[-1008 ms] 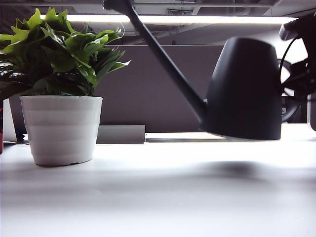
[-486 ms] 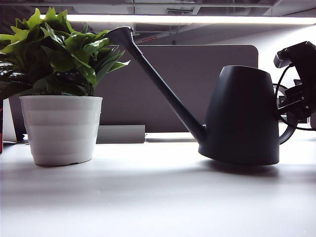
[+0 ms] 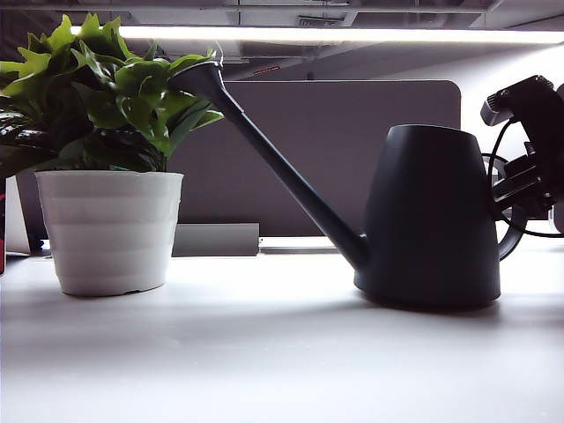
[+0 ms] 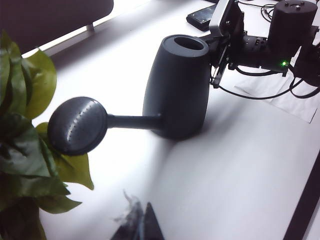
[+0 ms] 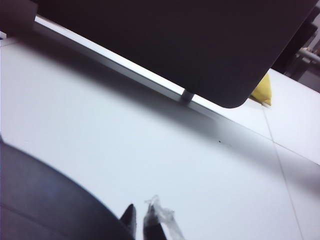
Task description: Pick up the watering can from the table, water the potted plant, and put the can back.
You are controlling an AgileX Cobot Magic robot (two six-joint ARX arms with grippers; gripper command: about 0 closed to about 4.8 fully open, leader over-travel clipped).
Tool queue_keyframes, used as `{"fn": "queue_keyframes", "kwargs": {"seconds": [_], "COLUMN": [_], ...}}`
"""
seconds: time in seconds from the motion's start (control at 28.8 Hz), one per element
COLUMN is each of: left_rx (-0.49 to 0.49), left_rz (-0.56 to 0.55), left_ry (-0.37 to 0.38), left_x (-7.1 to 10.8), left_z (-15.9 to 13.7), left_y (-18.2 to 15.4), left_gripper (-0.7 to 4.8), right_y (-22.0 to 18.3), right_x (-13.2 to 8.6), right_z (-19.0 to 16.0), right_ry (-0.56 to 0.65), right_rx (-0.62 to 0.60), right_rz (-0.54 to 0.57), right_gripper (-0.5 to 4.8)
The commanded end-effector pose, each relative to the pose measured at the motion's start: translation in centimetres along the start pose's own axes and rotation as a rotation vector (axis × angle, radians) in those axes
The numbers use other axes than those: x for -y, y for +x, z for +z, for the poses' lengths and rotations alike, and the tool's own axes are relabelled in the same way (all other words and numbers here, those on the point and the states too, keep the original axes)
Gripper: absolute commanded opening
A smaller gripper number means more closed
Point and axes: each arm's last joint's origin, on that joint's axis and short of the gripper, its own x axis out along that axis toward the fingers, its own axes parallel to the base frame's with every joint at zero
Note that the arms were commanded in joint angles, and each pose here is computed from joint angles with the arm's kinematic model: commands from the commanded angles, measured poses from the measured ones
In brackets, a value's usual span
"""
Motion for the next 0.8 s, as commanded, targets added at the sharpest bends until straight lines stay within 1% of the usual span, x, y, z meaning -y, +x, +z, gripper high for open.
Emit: {"fn": "queue_keyframes", "kwargs": {"seconds": [0.03, 0.17, 0.21, 0.24, 0.31, 0.38, 0.42, 0.52, 0.56, 0.73, 0.8], "left_rx": [0.004, -0.002, -0.003, -0.004, -0.004, -0.008, -0.010, -0.013, -0.013, -0.012, -0.012], "left_rz": [-0.002, -0.003, -0.003, -0.004, -0.005, -0.011, -0.012, -0.012, -0.012, -0.012, -0.012], "left_ry": [0.005, 0.003, 0.002, 0.002, 0.001, -0.003, -0.003, -0.005, -0.005, -0.006, -0.024], "left_x": [0.0, 0.0, 0.0, 0.0, 0.0, 0.1, 0.1, 0.1, 0.1, 0.1, 0.1], "left_z": [0.0, 0.0, 0.0, -0.1, -0.1, -0.1, -0.1, -0.2, -0.2, -0.1, -0.2], "left_y": [0.0, 0.0, 0.0, 0.0, 0.0, 0.0, 0.0, 0.0, 0.0, 0.0, -0.1], "left_gripper": [-0.05, -0.05, -0.05, -0.05, -0.05, -0.05, -0.05, -0.05, -0.05, -0.05, -0.05], "right_y": [0.1, 0.1, 0.1, 0.1, 0.1, 0.1, 0.1, 0.0, 0.0, -0.9, -2.0], "right_x": [0.1, 0.1, 0.1, 0.1, 0.1, 0.1, 0.1, 0.1, 0.1, 0.1, 0.2], "right_z": [0.4, 0.4, 0.4, 0.4, 0.4, 0.4, 0.4, 0.4, 0.4, 0.7, 1.2], "right_ry": [0.012, 0.013, 0.014, 0.016, 0.021, 0.023, 0.024, 0.024, 0.024, 0.034, 0.038], "right_rx": [0.013, 0.011, 0.011, 0.011, 0.011, 0.010, 0.009, 0.009, 0.006, -0.054, -0.084], "right_rz": [-0.003, -0.003, -0.003, -0.003, -0.002, -0.002, -0.002, -0.002, -0.001, 0.014, 0.016], "right_gripper": [-0.05, -0.04, 0.00, 0.16, 0.63, 1.39, 1.87, 2.71, 2.79, 2.77, 2.68]}}
